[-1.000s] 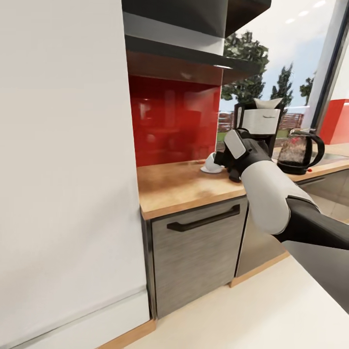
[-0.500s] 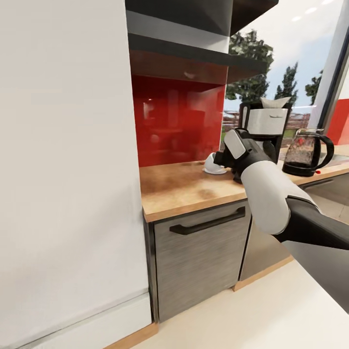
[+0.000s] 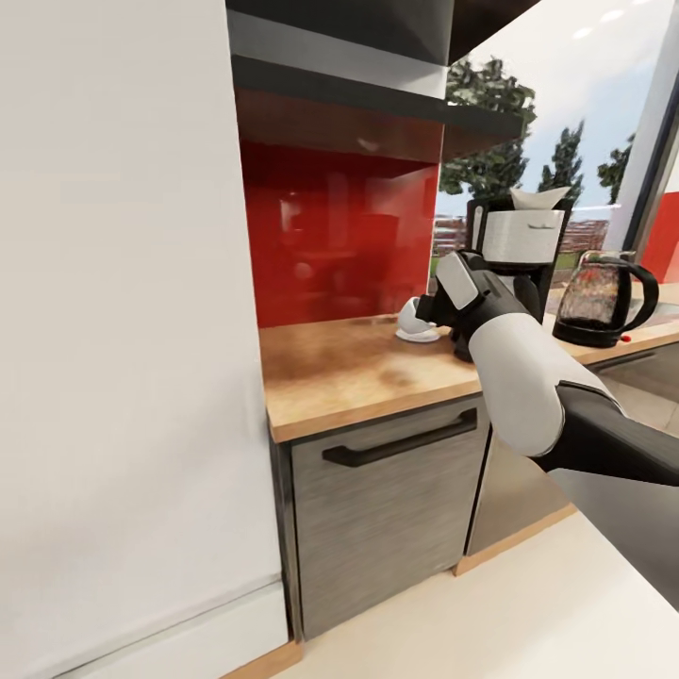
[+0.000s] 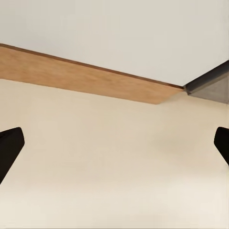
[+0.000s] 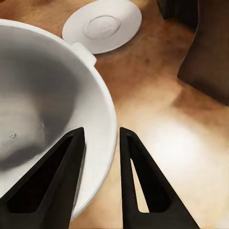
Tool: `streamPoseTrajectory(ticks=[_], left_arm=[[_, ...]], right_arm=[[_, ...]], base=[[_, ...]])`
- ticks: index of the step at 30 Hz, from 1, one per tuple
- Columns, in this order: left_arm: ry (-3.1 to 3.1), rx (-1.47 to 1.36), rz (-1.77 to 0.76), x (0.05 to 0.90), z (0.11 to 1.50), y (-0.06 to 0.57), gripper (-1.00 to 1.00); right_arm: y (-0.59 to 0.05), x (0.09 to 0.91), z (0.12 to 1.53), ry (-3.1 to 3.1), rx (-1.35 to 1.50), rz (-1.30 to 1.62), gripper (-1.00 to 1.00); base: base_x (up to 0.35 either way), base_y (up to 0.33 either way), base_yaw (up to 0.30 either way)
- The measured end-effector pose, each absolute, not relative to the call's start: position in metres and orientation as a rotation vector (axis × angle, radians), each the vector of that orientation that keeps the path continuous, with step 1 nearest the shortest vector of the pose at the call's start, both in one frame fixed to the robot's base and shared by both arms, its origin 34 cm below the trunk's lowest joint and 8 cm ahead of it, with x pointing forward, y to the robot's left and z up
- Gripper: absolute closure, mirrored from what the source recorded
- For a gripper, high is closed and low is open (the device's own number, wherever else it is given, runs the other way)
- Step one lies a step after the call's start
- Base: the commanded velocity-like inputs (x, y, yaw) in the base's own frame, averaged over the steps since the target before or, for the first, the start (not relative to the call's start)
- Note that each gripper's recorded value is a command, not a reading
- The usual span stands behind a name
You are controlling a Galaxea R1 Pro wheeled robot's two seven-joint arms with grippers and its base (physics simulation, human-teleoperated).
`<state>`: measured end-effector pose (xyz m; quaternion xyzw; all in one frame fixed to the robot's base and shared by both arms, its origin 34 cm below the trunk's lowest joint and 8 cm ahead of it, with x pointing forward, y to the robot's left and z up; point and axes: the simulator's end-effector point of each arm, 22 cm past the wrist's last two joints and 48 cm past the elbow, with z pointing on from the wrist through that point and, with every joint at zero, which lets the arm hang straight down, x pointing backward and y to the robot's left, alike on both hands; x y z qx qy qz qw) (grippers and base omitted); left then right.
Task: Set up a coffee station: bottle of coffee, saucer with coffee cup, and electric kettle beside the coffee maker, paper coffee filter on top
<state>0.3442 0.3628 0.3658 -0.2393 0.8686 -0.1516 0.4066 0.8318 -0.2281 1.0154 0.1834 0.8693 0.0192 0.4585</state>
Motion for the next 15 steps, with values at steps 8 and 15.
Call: streamPoseTrajectory(ticks=[8, 15], left_arm=[[2.191, -0.604, -0.382, 0.344, 0.366, 0.363, -1.00], [2.191, -0.603, -0.383, 0.344, 0.366, 0.362, -1.00]], right_arm=[[-0.228, 0.832, 1.015, 2.143, 0.449, 0.042, 1.00], [-0.217, 0.831, 1.012, 2.158, 0.430, 0.045, 1.00]], base=[[0.133, -0.101, 0.000], [0.021, -0.016, 0.000]])
